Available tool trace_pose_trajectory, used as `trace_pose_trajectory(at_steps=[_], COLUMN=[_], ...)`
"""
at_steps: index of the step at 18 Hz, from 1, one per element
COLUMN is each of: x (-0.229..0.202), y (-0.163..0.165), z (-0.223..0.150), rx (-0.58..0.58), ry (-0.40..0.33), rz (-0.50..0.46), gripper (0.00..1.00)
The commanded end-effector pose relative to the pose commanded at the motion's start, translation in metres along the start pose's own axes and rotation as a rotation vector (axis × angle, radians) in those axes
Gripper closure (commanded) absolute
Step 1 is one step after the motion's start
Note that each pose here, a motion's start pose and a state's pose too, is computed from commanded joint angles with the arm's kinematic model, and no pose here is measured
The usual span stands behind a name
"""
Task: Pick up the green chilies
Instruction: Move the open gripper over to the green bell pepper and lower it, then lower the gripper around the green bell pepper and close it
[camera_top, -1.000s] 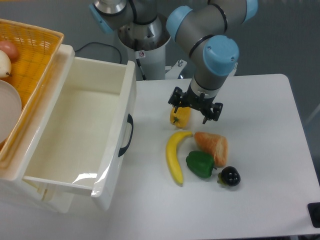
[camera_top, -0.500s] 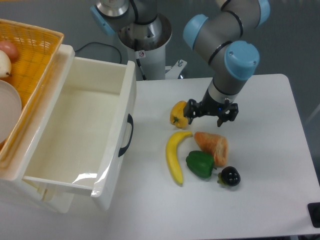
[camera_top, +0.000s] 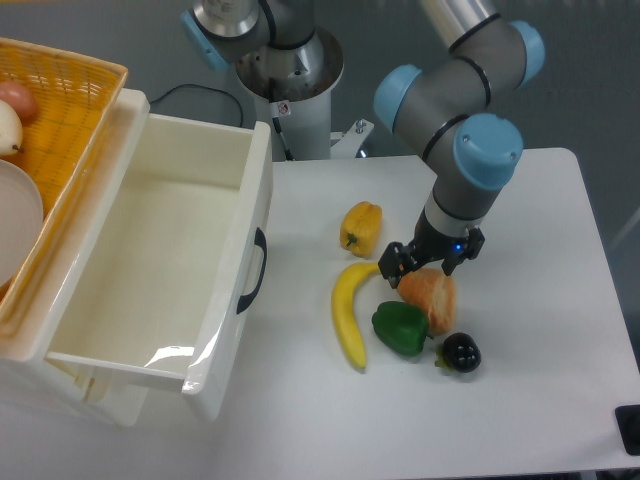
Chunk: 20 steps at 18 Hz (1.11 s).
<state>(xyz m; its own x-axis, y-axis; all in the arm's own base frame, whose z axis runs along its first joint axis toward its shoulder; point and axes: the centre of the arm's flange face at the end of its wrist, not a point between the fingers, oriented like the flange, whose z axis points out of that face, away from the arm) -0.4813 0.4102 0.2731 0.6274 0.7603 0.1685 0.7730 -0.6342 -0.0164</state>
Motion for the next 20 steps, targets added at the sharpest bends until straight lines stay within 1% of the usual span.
trace_pose_trajectory(at_steps=[4, 7, 8, 14, 20], x=[0.002, 0.001, 0.002, 0.014, 0.019], y=[-0.003, -0.006, -0.007, -0.017, -0.020], z=[0.012, 0.019, 0.021, 0.038, 0.043], rx=[-0.013, -0.006, -0.006, -0.026, -0.030], ry=[0.003, 0.001, 0.001, 0.000, 0.000], rz=[-0.027, -0.088, -0.093, -0.102, -0.093], gripper=[0.00, 0.00, 0.00, 0.00, 0.00])
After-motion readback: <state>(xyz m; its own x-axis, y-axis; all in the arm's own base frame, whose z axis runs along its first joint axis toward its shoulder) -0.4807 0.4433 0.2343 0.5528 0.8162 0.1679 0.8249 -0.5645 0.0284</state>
